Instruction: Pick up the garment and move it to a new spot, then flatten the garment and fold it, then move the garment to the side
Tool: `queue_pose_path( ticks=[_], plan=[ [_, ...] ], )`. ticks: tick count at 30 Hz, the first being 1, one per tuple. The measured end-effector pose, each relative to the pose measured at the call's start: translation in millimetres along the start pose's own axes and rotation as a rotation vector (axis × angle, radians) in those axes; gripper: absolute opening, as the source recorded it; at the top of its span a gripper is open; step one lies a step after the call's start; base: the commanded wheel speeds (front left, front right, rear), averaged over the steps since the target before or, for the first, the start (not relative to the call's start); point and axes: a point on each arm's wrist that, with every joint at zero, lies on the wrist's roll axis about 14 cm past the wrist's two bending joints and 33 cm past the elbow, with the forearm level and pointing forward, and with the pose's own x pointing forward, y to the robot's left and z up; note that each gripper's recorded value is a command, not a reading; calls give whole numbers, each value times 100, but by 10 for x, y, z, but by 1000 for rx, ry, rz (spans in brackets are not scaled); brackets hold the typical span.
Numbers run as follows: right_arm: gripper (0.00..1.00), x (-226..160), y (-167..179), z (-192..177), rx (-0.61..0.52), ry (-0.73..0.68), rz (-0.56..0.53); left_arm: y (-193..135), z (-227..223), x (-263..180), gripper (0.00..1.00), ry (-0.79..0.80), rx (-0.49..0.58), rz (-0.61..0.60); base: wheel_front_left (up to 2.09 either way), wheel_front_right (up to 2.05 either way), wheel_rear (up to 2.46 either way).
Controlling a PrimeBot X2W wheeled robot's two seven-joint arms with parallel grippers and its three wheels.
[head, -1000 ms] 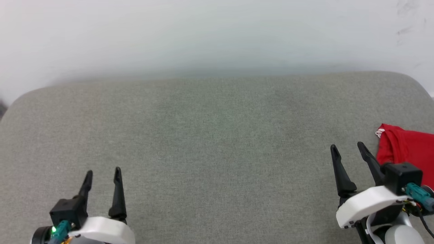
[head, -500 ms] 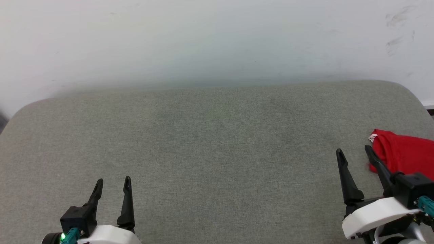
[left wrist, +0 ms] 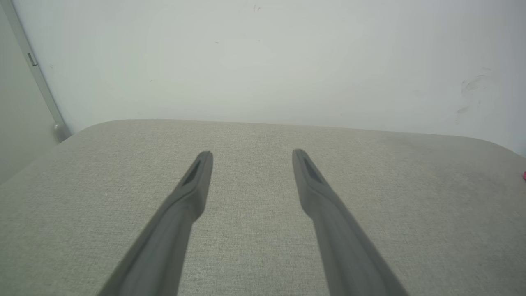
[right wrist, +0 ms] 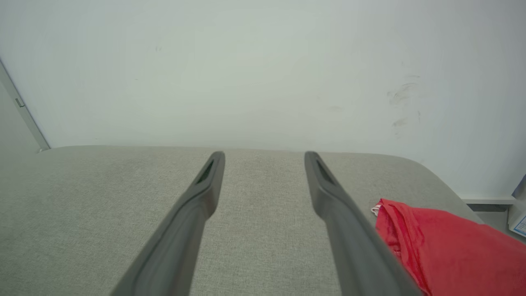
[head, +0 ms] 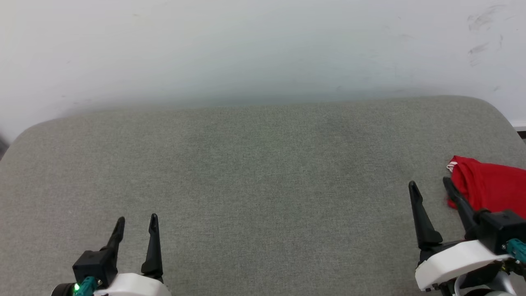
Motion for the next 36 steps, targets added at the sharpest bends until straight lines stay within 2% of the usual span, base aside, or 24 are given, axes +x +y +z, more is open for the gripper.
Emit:
queue_pose_path(
  ticks=[1, 5, 24, 25, 36],
  plan=[
    [0, -4, -3, -24, 0, 7, -1, 1, -20, -5, 0, 6, -1, 2, 0, 0, 0],
    [0, -45, -4, -192, 17, 58, -3, -30, -205, -79, 0, 65, -27, 11, 0, 0, 0],
    [0, -13, -6, -350, 399, 77, -5, 87, -363, -8, 0, 171, -356, 79, 0, 0, 0],
    [0, 6, -10, -350, 449, 73, -6, 91, -378, 1, 0, 179, -407, 88, 0, 0, 0],
    [0, 41, -31, -401, 623, 74, -18, 110, -394, 54, 0, 196, -573, 103, 0, 0, 0]
  ],
)
